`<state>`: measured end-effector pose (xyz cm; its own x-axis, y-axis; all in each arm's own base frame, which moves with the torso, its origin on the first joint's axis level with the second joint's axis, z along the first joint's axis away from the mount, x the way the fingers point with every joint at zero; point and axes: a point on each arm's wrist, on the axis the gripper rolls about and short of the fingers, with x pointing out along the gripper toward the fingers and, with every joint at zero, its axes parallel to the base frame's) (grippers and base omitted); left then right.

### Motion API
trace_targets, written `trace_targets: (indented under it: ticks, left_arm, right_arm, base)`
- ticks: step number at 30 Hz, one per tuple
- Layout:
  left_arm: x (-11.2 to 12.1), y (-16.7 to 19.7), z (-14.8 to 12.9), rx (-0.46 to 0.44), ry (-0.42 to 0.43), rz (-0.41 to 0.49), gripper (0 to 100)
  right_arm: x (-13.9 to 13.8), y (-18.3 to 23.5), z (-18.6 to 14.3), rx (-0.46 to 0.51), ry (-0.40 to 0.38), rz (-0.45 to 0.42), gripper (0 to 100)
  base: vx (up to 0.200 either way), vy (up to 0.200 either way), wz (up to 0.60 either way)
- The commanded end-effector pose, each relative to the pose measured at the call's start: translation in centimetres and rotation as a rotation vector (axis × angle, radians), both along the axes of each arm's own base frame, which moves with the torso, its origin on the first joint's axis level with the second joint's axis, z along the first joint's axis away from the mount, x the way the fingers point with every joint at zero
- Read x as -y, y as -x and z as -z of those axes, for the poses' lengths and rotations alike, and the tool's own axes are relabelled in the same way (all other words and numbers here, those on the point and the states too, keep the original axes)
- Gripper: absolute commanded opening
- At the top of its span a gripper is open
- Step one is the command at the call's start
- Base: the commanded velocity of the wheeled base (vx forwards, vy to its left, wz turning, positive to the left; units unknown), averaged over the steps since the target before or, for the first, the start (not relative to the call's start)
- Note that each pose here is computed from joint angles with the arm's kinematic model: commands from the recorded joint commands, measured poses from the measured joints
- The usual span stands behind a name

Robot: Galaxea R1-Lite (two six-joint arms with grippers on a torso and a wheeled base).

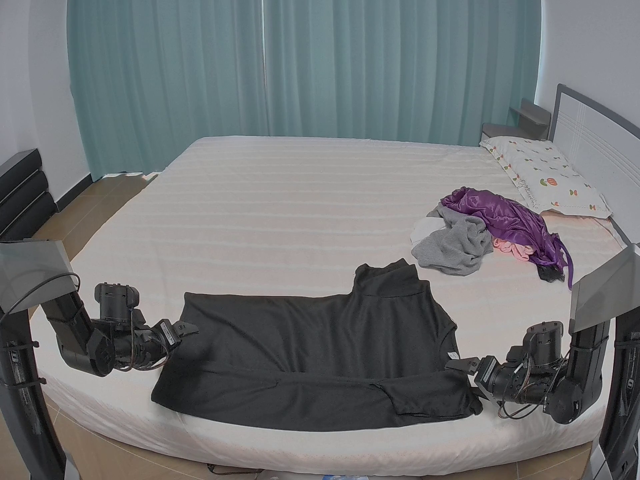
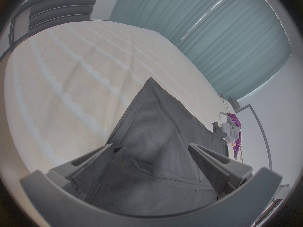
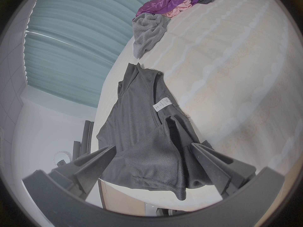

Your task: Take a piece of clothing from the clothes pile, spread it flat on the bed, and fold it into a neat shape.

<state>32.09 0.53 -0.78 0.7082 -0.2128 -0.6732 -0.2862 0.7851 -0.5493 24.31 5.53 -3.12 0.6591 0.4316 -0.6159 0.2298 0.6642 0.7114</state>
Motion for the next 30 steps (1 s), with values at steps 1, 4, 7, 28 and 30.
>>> trace_targets:
  ticks: [1, 4, 7, 28, 30]
  left_arm:
    - [0.2, 0.1, 0.9, -0.02, 0.002, 0.005, 100]
    - [0.5, 0.0, 1.4, -0.028, -0.002, 0.012, 100]
    - [0.4, 0.0, 1.5, -0.031, -0.013, 0.002, 100]
    - [0.8, 0.9, 2.3, -0.072, -0.139, -0.045, 0]
    - [0.7, 1.2, 2.2, -0.077, -0.14, -0.051, 0]
  right_arm:
    - [0.0, 0.0, 0.0, -0.001, 0.0, -0.001, 100]
    - [0.0, 0.0, 0.0, -0.001, 0.0, -0.001, 100]
    - [0.0, 0.0, 0.0, -0.001, 0.0, -0.001, 100]
    - [0.0, 0.0, 0.1, -0.002, 0.004, -0.001, 100]
    - [0.0, -0.1, 0.0, 0.004, 0.003, -0.001, 100]
  base:
    - [0.0, 0.0, 0.0]
    - [0.0, 0.0, 0.0]
    - [0.0, 0.0, 0.0]
    - [0.0, 0.0, 0.0]
    - [0.0, 0.0, 0.0]
